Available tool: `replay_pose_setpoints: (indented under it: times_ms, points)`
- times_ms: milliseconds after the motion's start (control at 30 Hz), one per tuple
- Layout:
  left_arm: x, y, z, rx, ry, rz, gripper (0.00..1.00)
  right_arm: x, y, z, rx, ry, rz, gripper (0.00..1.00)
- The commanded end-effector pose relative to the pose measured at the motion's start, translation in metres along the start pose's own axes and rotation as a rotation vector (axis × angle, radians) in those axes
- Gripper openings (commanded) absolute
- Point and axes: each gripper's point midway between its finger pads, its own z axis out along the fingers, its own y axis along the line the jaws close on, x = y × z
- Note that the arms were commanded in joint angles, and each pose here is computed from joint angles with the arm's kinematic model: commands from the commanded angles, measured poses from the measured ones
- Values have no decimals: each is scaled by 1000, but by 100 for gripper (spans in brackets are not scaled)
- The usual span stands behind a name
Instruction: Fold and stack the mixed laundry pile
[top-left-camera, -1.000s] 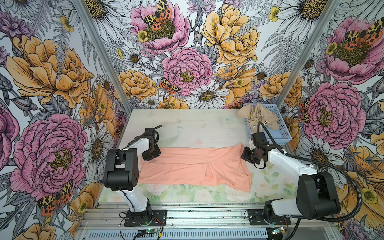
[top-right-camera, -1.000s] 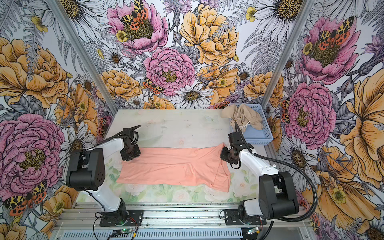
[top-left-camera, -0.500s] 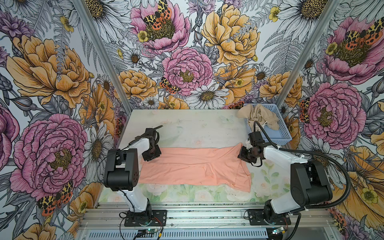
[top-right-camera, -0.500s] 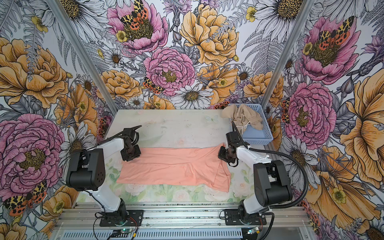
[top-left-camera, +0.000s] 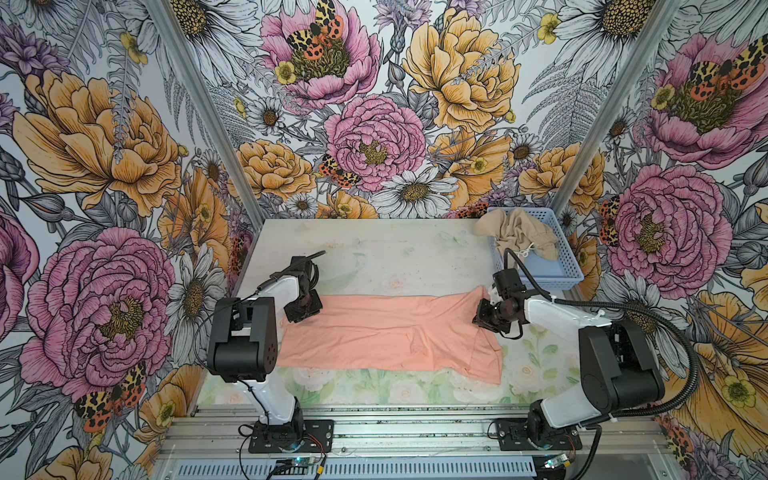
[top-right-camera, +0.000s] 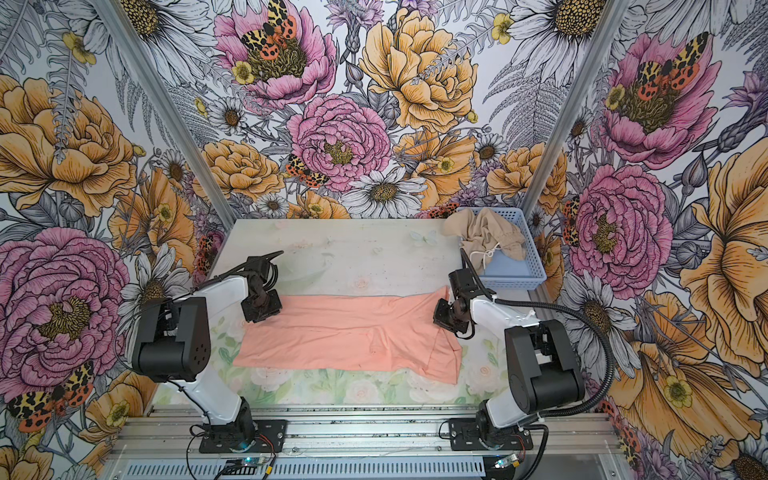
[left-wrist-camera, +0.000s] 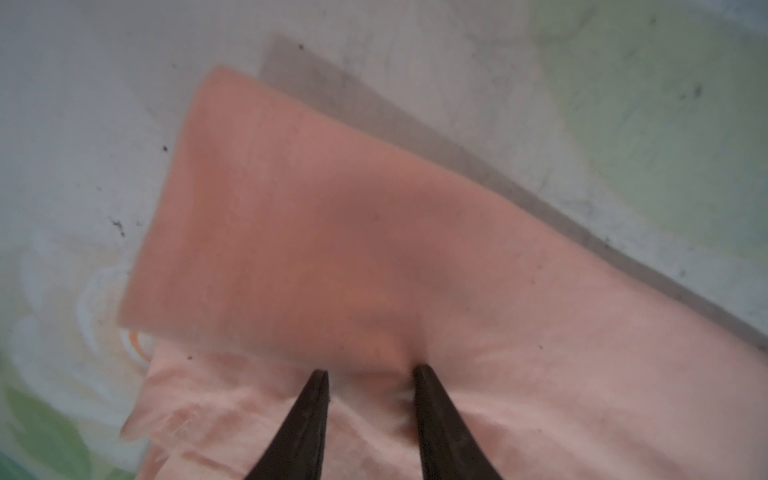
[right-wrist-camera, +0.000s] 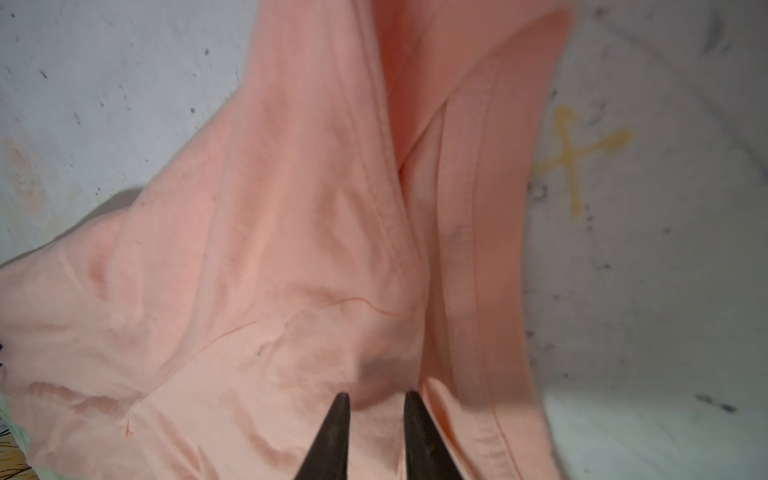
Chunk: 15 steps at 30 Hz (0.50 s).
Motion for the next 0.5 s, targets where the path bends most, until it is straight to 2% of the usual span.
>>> replay_pose_setpoints:
  times_ms: [0,467]
  points:
    - [4,-2,-4,5,9,17,37,-2,4,-2,-15,-19,2,26]
    - [6,2,-5,1,11,17,37,6,-1,1,-5,-5,7,28]
